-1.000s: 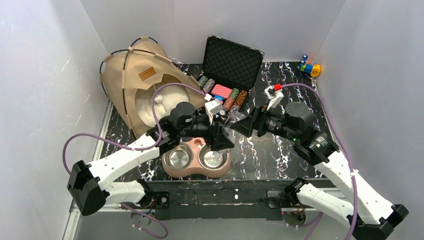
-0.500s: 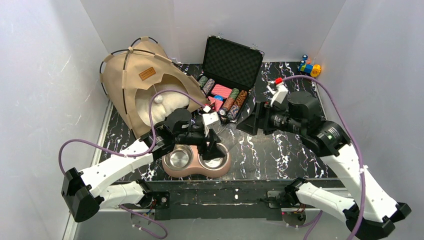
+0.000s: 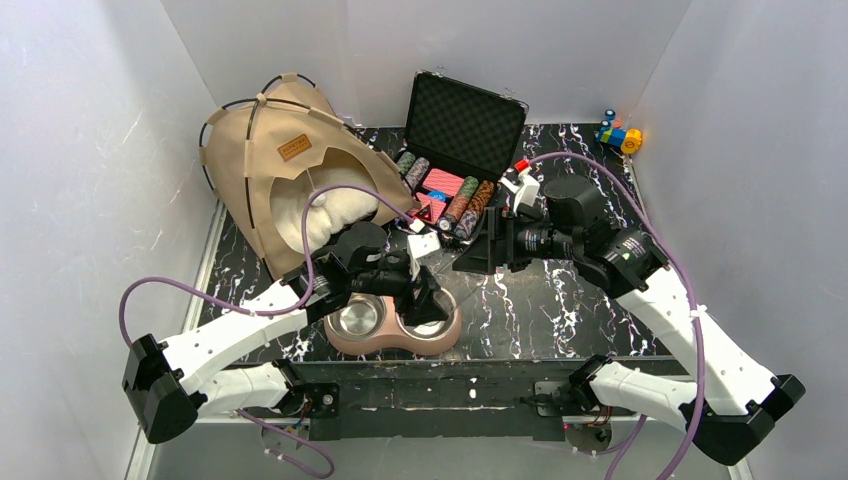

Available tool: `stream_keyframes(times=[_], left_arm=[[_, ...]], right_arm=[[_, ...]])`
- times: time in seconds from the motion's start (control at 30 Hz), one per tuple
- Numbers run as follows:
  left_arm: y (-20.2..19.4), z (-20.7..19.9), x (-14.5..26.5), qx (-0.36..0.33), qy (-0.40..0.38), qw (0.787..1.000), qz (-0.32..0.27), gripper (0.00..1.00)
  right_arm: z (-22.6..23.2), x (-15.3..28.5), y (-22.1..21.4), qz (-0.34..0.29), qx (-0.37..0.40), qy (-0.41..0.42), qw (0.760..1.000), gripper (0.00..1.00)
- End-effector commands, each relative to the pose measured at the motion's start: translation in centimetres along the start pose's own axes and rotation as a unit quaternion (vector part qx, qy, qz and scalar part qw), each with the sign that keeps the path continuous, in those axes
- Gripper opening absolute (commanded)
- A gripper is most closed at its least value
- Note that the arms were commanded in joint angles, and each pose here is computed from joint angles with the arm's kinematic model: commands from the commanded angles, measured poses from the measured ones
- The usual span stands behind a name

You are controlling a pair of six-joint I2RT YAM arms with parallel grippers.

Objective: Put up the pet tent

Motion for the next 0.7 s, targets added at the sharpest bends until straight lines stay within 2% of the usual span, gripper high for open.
stream_keyframes(times=[0.0,0.3,0.53,0.67], left_arm=[[0.9,-0.1,0.6,-0.026,0.015,0.999,-0.024,0.31],[1.2,-0.3,0.9,-0.033,0.020,0.998,-0.042,0.30],[1.2,-0.3,0.8,-0.032,0.014,0.999,-0.042,0.30],[1.2,-0.2,0.9,-0.033,0.020,0.998,-0.042,0.31]], right_arm=[[0.3,-0.6,-0.6,0.020,-0.001,0.021,1.000,0.89],[-1.6,-1.0,-1.3,0.013,-0.002,-0.036,0.999,0.89],[-0.2,-2.6,-1.2,0.021,-0.008,0.018,1.000,0.89],[0.2,-3.6,-1.4,0.025,-0.004,0.016,1.000,0.82]])
Point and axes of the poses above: each gripper's point midway between its finger pads, its own x axis back along the fingers, its own z axis along the line the jaws close on, y = z × x, the point moved 8 cm from there along x, back along the fingers, and after that the axes turned 13 degrees about -x, right-handed, at the moved point
